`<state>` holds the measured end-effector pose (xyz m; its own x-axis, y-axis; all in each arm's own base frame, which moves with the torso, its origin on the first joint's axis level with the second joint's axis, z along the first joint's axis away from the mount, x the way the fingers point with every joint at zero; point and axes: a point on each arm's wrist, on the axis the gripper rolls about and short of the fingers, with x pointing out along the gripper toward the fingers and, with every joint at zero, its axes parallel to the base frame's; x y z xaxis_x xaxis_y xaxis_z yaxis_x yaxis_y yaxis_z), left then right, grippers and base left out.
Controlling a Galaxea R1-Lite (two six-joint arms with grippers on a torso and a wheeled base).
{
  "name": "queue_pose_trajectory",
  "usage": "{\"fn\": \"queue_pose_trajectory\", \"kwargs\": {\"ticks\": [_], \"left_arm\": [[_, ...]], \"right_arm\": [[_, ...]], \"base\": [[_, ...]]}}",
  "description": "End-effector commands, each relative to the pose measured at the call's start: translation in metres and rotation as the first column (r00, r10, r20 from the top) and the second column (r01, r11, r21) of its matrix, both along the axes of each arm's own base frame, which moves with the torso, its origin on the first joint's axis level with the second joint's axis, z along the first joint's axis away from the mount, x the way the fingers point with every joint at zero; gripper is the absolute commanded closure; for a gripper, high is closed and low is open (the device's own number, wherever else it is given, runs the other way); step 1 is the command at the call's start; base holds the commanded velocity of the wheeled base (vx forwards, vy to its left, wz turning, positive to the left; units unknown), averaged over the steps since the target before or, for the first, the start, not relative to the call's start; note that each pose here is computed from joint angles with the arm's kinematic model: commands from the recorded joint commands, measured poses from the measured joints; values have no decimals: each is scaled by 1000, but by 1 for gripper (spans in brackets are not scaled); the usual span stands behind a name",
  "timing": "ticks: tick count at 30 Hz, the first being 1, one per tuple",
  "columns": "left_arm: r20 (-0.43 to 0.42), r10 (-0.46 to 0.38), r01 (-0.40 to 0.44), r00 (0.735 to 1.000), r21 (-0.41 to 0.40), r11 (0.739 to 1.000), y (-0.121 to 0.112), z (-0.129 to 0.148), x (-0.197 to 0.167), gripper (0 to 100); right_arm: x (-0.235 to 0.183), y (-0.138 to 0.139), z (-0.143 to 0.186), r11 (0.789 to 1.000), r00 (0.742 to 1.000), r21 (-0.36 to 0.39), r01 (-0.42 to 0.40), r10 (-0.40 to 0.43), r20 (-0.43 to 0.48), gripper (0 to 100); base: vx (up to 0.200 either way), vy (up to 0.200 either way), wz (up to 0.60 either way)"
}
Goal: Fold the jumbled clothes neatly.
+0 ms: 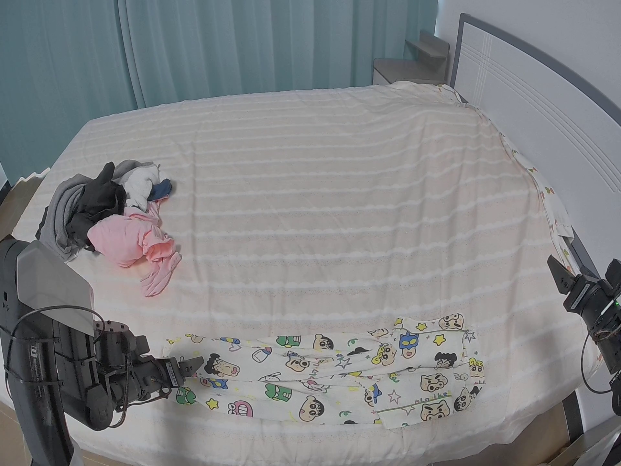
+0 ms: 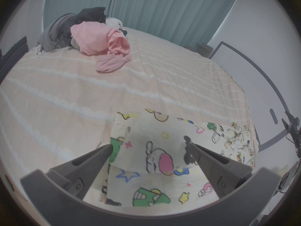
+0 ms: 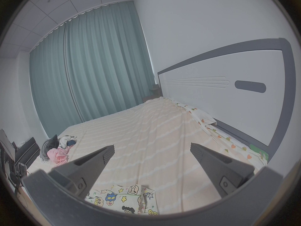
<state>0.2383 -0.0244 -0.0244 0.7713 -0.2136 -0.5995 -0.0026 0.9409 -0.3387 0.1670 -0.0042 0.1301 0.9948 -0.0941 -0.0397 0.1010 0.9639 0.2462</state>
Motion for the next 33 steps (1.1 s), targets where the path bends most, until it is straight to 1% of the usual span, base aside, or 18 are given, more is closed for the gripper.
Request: {"fn": "queue_pose_trajectory", "kwargs": {"ticks": [1, 2, 4, 9, 17, 26, 29, 32, 33], "left_arm": [[59, 37, -36, 998, -3, 999, 9, -5, 21, 0], [68, 49, -49, 996, -5, 999, 13, -7, 25, 0], [61, 44, -44, 997, -10, 999, 15, -10, 26, 0], [22, -25, 25, 999, -14, 1000, 13, -23, 25, 0], [39, -58, 59, 998, -26, 998, 11, -33, 38, 0], [24, -134, 135, 991, -84, 987, 9, -33, 32, 0], [16, -154, 155, 988, -108, 982, 8, -35, 31, 0], [1, -160, 159, 987, -115, 981, 8, -41, 32, 0], [-5, -160, 158, 987, -114, 981, 8, -43, 31, 100]], "right_arm": [[-5, 1, -1, 1000, 1000, 1, -8, 8, -3, 0], [-5, 1, -1, 1000, 1000, 4, -10, 10, -6, 0], [-5, 1, -2, 1000, 1000, 5, -11, 11, -15, 0], [-5, 2, -5, 1000, 999, 1, -16, 16, -43, 0], [-6, 8, -8, 999, 996, 2, -42, 42, -74, 0], [-6, 10, -9, 999, 995, 8, -53, 54, -81, 0], [-6, 10, -12, 998, 993, 10, -56, 57, -108, 0], [-7, 11, -15, 998, 989, 10, -63, 64, -137, 0], [-7, 11, -14, 998, 988, 10, -68, 69, -137, 0]], "base": [[0, 0, 0], [0, 0, 0], [0, 0, 0], [0, 0, 0], [0, 0, 0], [0, 0, 0], [0, 0, 0], [0, 0, 0], [0, 0, 0]]}}
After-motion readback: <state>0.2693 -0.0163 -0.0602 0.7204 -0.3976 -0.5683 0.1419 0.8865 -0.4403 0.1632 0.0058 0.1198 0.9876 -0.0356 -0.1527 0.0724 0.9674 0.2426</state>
